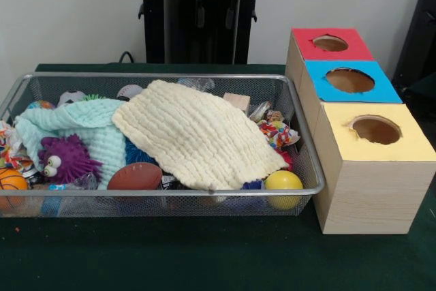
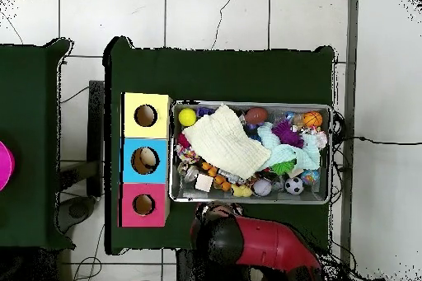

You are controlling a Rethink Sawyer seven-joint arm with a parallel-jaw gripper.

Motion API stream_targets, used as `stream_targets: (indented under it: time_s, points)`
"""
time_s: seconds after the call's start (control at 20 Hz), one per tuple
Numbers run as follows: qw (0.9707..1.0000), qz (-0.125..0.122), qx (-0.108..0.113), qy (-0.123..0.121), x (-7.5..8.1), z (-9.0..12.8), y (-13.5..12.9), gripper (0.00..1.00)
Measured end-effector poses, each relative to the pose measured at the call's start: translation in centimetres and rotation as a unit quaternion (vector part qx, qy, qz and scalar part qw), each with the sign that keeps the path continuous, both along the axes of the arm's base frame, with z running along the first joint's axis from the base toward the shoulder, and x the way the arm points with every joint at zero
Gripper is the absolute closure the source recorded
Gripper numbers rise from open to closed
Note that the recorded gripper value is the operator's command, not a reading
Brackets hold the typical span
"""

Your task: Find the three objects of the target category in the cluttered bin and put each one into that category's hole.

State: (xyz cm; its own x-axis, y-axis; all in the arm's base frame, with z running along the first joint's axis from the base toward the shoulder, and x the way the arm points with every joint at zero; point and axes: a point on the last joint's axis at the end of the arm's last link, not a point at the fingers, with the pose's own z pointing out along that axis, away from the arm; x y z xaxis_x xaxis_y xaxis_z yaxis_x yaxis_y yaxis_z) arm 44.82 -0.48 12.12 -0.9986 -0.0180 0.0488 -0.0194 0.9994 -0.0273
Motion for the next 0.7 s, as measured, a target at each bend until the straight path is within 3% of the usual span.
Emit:
stream_targets:
  time_s: [0.7]
  points:
    - [0.9996,0.021,0.002,-0.019,-2.0,-2.9,-0.6,0.0]
